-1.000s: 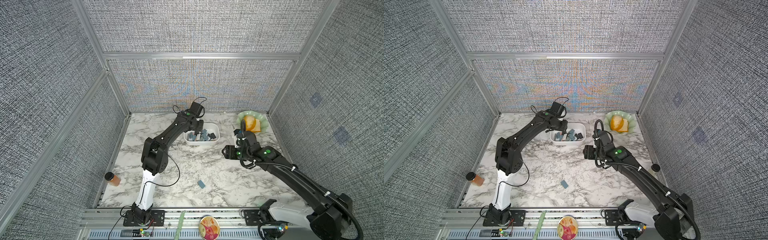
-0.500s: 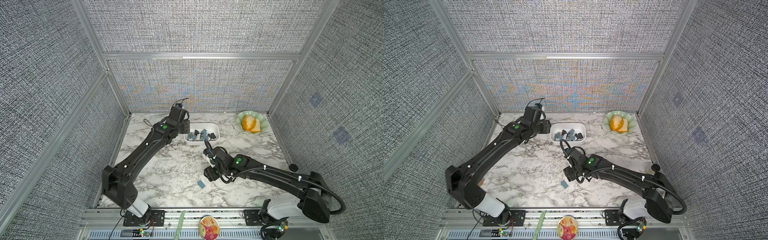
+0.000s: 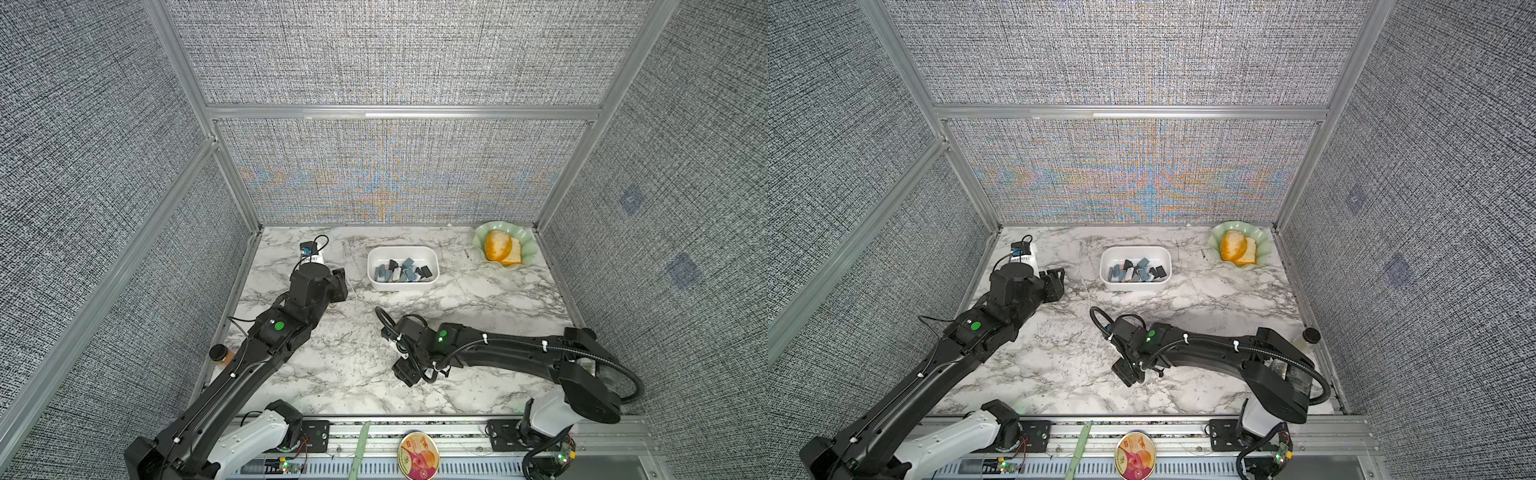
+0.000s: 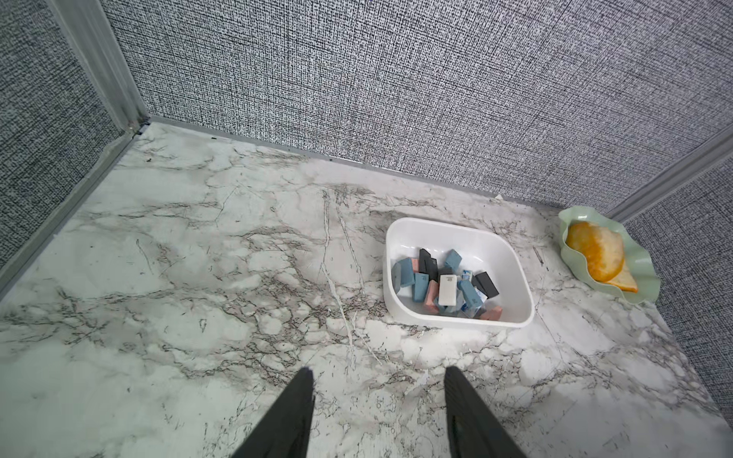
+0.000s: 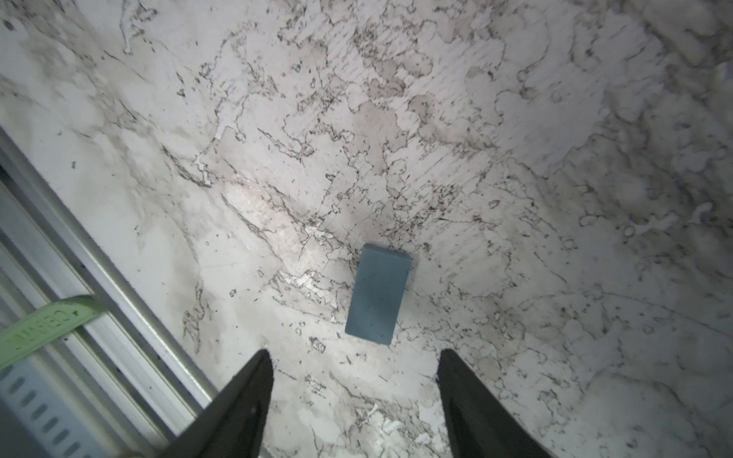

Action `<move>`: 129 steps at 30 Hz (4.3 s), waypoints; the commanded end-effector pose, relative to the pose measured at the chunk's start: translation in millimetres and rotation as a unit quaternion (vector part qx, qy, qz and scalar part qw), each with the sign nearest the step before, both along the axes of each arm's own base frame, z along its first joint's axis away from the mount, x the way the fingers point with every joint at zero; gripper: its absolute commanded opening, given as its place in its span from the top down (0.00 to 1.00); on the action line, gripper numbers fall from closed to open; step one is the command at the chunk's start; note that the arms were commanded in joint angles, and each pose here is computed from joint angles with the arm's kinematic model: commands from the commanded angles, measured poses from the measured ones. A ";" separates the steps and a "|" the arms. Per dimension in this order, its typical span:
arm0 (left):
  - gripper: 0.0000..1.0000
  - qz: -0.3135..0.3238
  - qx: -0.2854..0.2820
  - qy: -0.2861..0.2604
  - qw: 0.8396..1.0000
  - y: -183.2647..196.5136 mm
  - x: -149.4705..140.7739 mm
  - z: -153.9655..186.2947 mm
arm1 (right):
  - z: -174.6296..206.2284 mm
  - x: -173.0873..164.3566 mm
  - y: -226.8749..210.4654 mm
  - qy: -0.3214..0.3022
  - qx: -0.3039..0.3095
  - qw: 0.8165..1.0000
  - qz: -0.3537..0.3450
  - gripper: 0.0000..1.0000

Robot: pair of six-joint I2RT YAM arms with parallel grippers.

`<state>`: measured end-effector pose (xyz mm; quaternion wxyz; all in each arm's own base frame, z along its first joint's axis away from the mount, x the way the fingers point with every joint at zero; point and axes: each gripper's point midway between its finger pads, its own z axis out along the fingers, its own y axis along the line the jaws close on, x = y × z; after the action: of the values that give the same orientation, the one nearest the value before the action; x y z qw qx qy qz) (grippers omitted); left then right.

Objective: Put the eraser in the storage box
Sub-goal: Pick up the eraser from the center of the board, then place the eraser in the storage box.

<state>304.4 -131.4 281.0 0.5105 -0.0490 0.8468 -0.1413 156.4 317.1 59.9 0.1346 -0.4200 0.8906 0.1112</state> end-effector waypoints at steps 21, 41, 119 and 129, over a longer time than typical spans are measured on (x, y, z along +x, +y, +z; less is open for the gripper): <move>0.45 0.016 -0.007 -0.005 1.000 17.0 -18.1 -4.6 | -45.3 6.3 -0.5 -0.011 -0.047 0.999 -0.006 0.43; 0.45 0.024 0.004 0.002 1.000 22.4 -20.8 -13.8 | -49.8 -1.5 4.8 0.019 -0.038 0.999 -0.021 0.79; 0.01 0.117 0.114 -0.107 0.981 54.7 13.0 20.0 | 192.6 295.0 -77.9 -0.183 0.136 0.942 -0.247 0.01; 0.00 0.256 0.139 -0.148 0.945 130.3 9.5 -40.2 | 192.5 255.1 -241.2 -0.295 0.132 0.863 -0.387 0.01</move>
<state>312.4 -13.8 223.1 0.6044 -0.1388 0.7777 0.1029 408.2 103.4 247.2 0.4309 -0.0624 0.8983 0.0595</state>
